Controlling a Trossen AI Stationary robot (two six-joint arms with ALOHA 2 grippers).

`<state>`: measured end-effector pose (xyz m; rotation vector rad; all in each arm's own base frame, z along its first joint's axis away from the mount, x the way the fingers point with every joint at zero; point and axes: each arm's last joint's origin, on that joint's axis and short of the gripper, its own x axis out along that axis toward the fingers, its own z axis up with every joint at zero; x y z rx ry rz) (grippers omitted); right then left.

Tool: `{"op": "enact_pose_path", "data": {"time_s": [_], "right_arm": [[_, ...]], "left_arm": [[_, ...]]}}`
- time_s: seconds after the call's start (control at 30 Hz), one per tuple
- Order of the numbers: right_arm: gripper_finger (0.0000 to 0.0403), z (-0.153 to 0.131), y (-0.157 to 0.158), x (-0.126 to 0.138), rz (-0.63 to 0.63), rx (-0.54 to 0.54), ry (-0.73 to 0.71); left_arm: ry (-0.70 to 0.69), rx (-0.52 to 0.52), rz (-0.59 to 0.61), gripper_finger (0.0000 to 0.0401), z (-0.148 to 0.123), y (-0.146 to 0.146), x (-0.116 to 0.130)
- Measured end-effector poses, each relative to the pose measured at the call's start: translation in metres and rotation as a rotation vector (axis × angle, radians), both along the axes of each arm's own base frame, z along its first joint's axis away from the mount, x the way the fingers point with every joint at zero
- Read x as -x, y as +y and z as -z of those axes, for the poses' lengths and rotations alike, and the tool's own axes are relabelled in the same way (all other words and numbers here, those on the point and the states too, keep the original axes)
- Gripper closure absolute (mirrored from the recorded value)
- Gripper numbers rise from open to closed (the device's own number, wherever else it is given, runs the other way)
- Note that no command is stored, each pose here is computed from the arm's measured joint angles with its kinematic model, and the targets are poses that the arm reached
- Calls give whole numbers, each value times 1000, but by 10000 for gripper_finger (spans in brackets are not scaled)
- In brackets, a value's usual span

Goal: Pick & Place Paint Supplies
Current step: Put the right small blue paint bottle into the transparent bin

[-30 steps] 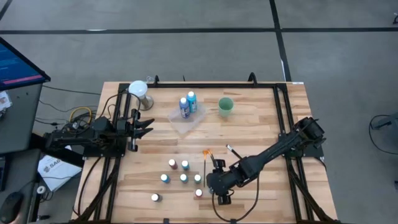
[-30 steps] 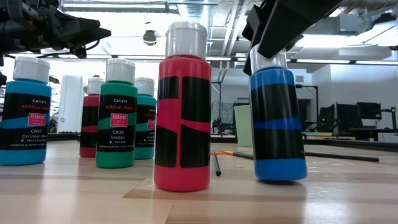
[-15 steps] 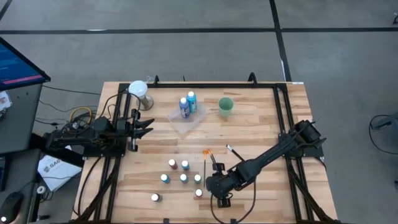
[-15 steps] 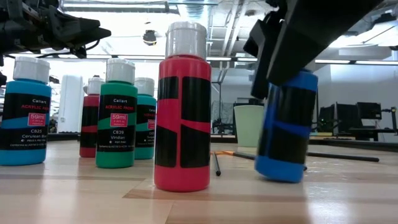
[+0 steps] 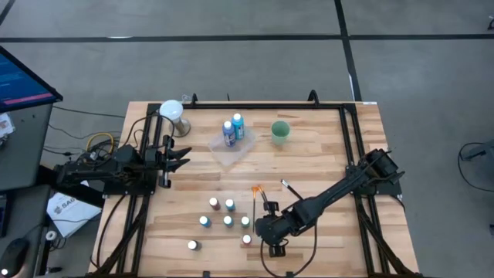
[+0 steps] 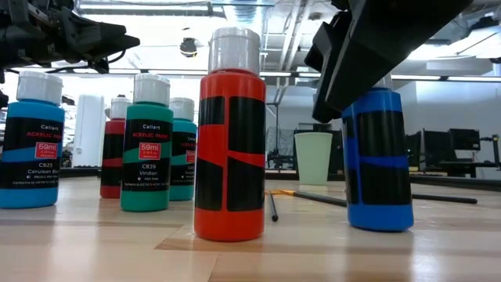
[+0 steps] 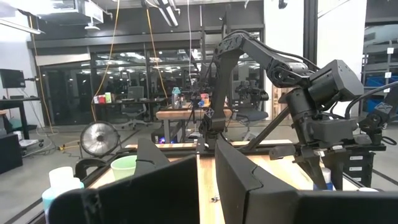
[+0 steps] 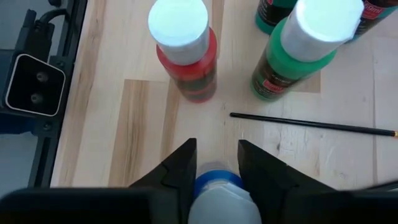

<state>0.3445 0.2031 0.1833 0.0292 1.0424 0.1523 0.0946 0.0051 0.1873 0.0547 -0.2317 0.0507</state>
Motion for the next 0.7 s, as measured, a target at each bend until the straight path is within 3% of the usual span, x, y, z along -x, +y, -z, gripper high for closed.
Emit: {"op": "enact_pose_path", "data": {"time_s": [0.2, 0.37, 0.57, 0.7], "right_arm": [[280, 1, 0, 0, -3, -4, 7], [241, 1, 1, 0, -13, -5, 4], [189, -14, 4, -6, -15, -22, -28], [180, -30, 5, -8, -14, -9, -8]], "left_arm": [[-1, 0, 0, 400, 0, 0, 0], [0, 0, 0, 400, 0, 0, 0], [-1, 0, 0, 400, 0, 0, 0], [-1, 0, 0, 400, 0, 0, 0]]}}
